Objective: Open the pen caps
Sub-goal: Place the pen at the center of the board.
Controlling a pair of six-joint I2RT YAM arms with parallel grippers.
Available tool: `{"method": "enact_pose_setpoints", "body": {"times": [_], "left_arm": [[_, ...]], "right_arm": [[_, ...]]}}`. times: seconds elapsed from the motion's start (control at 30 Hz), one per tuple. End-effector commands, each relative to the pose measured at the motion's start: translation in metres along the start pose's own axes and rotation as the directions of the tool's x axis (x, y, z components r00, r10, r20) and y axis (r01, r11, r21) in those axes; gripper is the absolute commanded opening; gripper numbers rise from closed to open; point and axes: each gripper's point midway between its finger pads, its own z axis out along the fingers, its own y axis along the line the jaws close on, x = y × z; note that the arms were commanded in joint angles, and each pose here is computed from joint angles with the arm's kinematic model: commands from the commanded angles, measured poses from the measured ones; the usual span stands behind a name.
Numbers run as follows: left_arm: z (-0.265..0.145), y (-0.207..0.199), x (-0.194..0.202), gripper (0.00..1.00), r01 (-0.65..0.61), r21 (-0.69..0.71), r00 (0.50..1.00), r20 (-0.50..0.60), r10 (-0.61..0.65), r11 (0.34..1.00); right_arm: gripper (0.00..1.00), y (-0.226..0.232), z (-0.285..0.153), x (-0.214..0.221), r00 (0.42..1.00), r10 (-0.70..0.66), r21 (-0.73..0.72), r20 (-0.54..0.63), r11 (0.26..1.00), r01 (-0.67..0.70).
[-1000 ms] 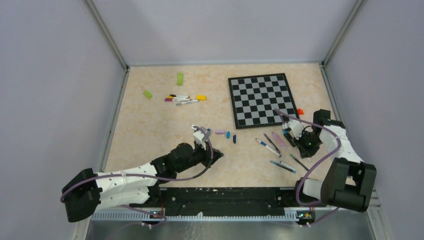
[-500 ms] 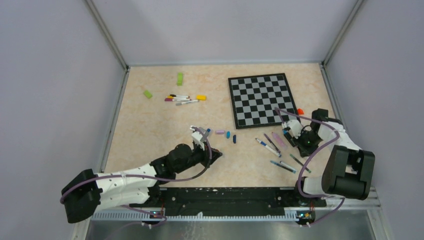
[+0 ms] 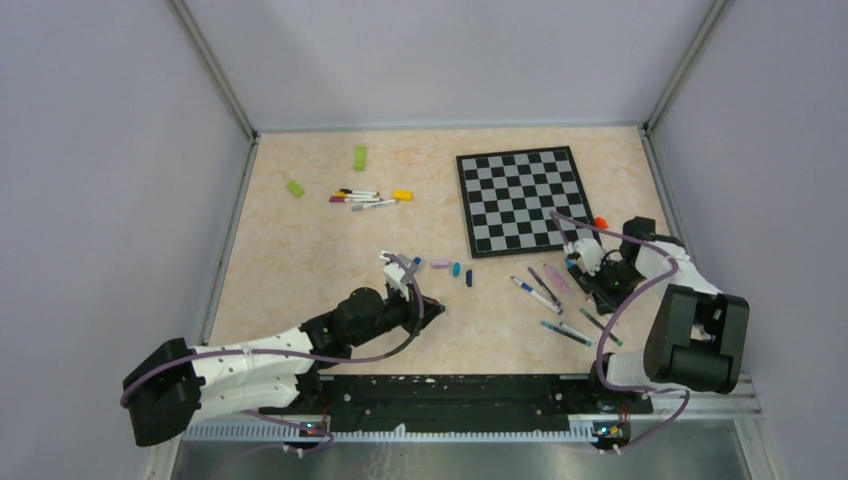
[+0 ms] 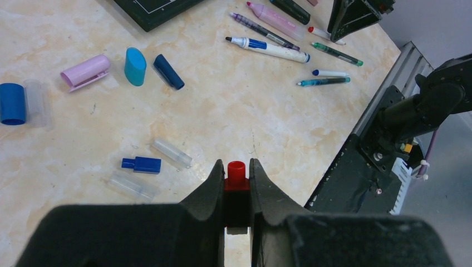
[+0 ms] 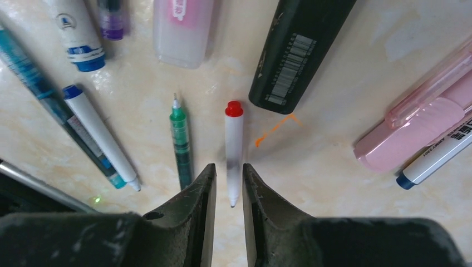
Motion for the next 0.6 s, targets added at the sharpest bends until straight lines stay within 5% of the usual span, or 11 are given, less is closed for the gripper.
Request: {"method": "enact_pose_setpoints", "body": {"times": [0.0,0.3,0.57], "left_arm": [[0.002,-0.009,-0.010,0.00,0.012,0.042,0.999,0.034,-0.014,0.999],[0.014,-0.020,-0.005,0.00,0.076,0.064,0.997,-0.029,-0.074,0.995],[0.045,0.009,0.018,0.00,0.169,-0.228,0.956,-0.198,-0.215,0.959]], "right_arm": [[0.23,-0.006,-0.032,-0.026,0.994,-0.005,0.038,0.108,0.999,0.001],[0.26,0.022,-0.088,-0.079,0.925,-0.030,-0.006,0.380,0.999,0.035],[0.29,0.070,-0.145,-0.167,0.620,0.103,-0.226,0.777,0.966,0.123]]}}
